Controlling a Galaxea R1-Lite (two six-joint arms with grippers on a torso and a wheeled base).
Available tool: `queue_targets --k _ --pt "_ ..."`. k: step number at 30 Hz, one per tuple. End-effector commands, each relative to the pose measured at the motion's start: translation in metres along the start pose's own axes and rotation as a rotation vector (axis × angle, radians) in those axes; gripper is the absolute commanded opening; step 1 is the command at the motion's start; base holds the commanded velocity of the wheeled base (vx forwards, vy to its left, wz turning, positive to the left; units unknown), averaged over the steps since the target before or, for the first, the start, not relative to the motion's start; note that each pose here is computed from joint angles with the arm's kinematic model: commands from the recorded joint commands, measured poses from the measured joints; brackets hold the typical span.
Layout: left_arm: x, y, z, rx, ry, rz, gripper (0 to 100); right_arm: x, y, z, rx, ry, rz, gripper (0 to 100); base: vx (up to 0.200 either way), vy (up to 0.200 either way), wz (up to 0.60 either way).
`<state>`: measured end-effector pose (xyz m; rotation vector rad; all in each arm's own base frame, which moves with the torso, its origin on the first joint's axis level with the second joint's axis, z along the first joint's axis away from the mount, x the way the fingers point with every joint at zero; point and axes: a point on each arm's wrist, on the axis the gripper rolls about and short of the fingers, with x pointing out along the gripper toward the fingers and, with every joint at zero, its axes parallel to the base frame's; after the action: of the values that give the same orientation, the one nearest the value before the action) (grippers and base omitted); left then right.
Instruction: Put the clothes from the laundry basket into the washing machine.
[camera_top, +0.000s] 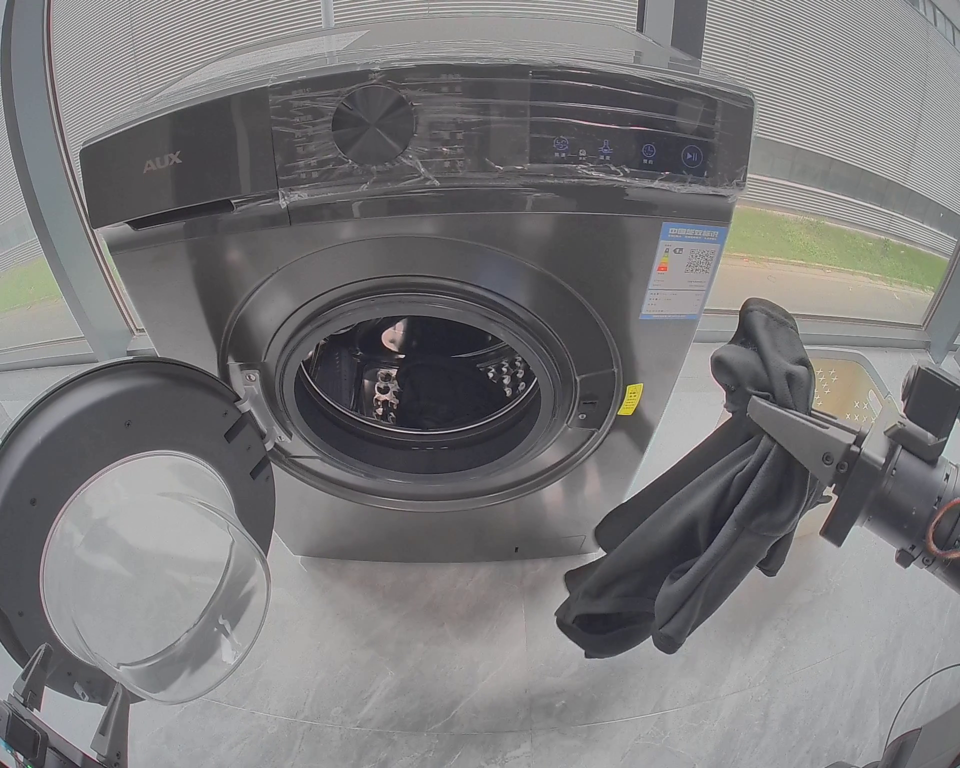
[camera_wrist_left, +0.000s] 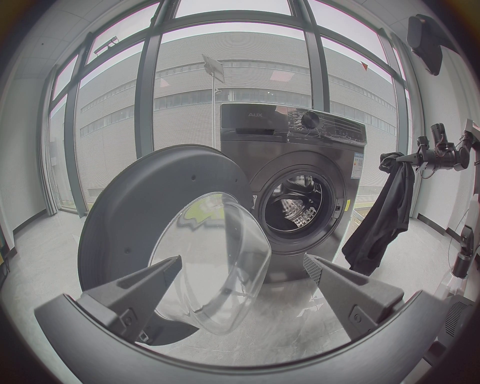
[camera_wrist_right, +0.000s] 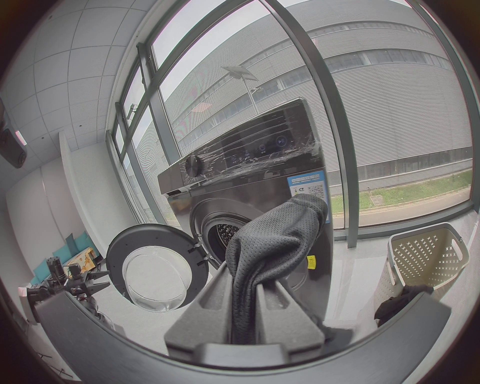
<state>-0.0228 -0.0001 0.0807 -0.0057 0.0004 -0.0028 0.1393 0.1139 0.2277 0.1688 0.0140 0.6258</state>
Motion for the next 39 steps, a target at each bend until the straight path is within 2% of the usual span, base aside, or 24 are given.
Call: queue_targets --k 1,5,13,20,29,31,39 --pt "0.0 0.0 -0.005 0.0 0.003 0.0 100 -0.001 0.003 -0.004 0.002 0.013 0.026 0 0.0 0.0 0.0" --pt "0.0 0.0 -0.005 0.001 0.001 0.001 100 -0.003 0.01 -0.008 0.011 0.032 0.074 0 0.0 0.0 0.0" --pt "0.0 0.0 -0.005 0.0 0.003 0.0 100 -0.003 0.01 -0.011 -0.002 0.047 0.084 0 0.0 0.0 0.0" --pt "0.0 0.0 -0.005 0.0 0.003 0.0 100 -0.014 -0.007 -0.027 0.01 0.093 0.039 0 0.0 0.0 0.0" --pt "0.0 0.0 -0.005 0.0 0.003 0.0 100 -0.025 -0.008 -0.037 0.033 0.124 0.051 0 0.0 0.0 0.0" --pt "0.0 0.0 -0.005 0.0 0.003 0.0 100 -0.024 -0.007 -0.037 0.05 0.125 0.058 0 0.0 0.2 0.0" --pt "0.0 0.0 -0.005 0.0 0.003 0.0 100 -0.009 -0.005 -0.033 0.054 0.133 0.083 0 0.0 0.2 0.0"
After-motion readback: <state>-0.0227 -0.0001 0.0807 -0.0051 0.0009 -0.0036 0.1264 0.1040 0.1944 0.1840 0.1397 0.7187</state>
